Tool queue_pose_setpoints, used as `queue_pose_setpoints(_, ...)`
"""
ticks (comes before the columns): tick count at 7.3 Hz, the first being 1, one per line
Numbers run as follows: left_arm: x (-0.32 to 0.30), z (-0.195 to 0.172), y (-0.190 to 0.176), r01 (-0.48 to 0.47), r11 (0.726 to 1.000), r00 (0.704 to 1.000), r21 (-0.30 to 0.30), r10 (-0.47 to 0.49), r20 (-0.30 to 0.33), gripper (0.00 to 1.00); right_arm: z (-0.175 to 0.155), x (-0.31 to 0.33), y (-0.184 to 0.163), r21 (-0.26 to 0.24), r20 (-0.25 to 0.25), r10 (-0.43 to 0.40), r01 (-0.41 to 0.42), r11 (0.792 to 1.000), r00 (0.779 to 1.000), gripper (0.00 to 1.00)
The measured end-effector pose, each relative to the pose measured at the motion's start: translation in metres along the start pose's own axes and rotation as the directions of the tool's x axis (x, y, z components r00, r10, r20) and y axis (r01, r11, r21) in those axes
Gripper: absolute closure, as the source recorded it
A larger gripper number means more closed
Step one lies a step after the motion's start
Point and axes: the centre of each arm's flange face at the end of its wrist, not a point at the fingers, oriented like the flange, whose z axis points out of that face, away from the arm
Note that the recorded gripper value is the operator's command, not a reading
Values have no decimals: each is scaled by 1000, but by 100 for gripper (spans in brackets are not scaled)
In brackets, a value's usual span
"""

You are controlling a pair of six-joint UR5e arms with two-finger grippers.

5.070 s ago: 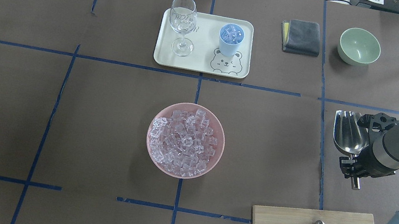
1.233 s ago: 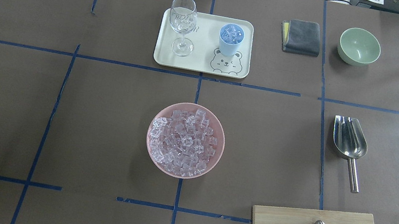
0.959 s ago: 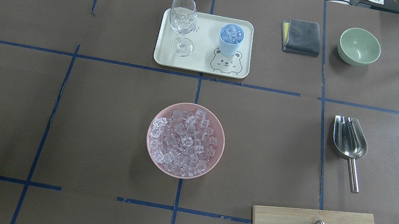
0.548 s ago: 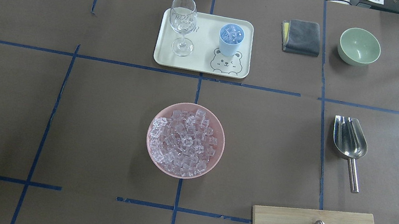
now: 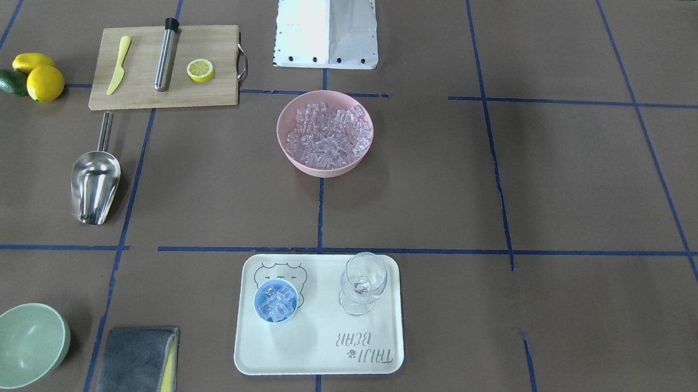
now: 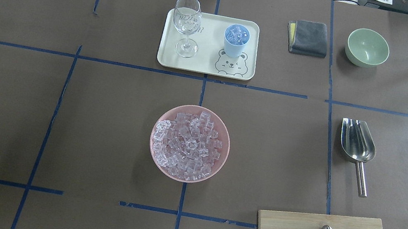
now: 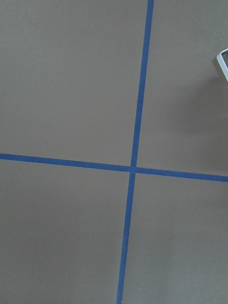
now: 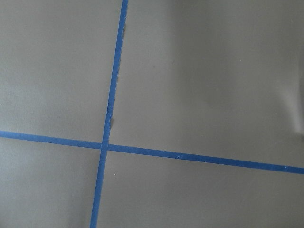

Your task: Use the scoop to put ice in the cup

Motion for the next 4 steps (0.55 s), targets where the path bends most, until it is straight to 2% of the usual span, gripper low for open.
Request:
queue_pose_setpoints(2,5,-3,-6,-9,1000,1000,7,9,0,0,14,16,4,-14,6,4,-4,1000,1000,0)
queue_pose_setpoints(4,10,-7,-12,-18,1000,1000,16,19,-2,0,11,46,10,21,53,-32,31,999,998,0)
